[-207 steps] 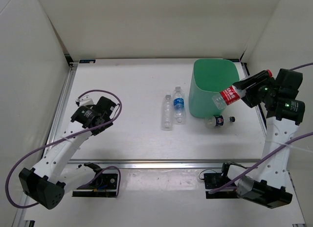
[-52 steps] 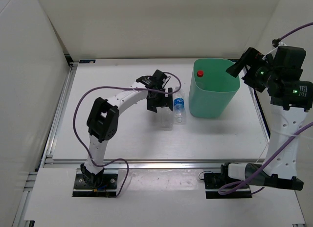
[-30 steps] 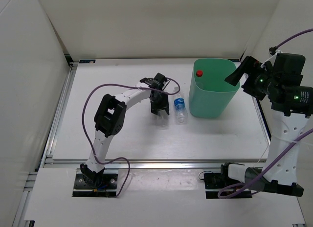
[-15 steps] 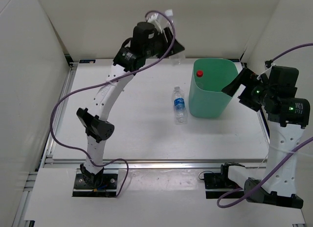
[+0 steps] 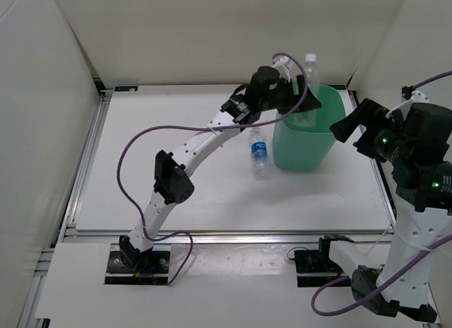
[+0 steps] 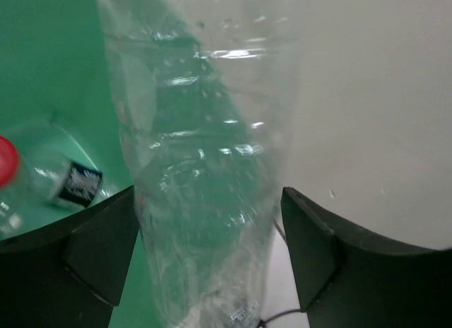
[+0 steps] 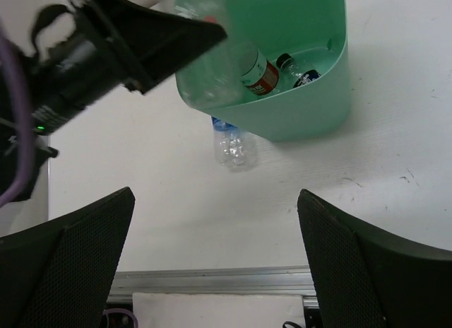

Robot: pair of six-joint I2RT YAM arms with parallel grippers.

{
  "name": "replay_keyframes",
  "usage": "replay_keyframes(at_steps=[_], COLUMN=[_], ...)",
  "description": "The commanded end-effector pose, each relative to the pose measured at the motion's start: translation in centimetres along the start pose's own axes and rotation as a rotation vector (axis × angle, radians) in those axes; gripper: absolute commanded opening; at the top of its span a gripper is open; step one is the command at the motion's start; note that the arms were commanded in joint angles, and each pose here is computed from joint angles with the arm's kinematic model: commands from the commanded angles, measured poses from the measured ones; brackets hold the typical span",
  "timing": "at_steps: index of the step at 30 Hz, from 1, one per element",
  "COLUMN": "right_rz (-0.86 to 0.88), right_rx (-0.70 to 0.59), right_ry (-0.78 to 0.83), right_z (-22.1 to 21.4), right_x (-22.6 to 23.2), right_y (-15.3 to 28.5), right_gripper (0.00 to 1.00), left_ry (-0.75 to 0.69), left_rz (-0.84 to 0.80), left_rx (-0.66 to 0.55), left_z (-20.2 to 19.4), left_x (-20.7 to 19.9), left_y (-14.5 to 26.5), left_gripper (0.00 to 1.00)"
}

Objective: Put the plastic bottles in the bin

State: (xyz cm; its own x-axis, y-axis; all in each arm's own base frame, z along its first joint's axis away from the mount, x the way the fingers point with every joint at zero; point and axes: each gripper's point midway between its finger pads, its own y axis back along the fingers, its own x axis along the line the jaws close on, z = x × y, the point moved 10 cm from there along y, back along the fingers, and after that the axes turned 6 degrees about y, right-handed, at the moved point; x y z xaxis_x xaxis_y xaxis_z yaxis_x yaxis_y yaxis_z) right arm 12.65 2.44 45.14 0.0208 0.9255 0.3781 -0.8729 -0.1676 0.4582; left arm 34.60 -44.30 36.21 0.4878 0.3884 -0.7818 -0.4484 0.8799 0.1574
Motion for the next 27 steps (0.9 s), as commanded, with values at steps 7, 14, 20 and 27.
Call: replay_keyframes(at_steps=[7,14,20,27], right_rz=[-0.033,0.0,0.013,0.022], right_rx=[-0.05,-0.014,0.014,0.017], right_ry=[0.04,0.013,0.016,0.016], right_z=[-0.2,-0.6,-1.0,-0.8], right_x=[-0.4,-0.4,-0.6,-0.5], right_y=[0.9,-0.3,-1.0,-1.1], right_gripper=[1.0,1.0,1.0,1.0], left_ry=[-0.114,0.041,0.183,0.265], left_rz=[0.08,0.389,0.315,0.361], left_rx=[-0.171,-0.158,0.193,0.332], left_z=[5.2,5.3,1.9,-2.7], left_x=[-3.8,6.8,15.9,20.5], left_y=[9.1,17.0,13.0,8.4], left_gripper=[1.0,1.0,1.0,1.0])
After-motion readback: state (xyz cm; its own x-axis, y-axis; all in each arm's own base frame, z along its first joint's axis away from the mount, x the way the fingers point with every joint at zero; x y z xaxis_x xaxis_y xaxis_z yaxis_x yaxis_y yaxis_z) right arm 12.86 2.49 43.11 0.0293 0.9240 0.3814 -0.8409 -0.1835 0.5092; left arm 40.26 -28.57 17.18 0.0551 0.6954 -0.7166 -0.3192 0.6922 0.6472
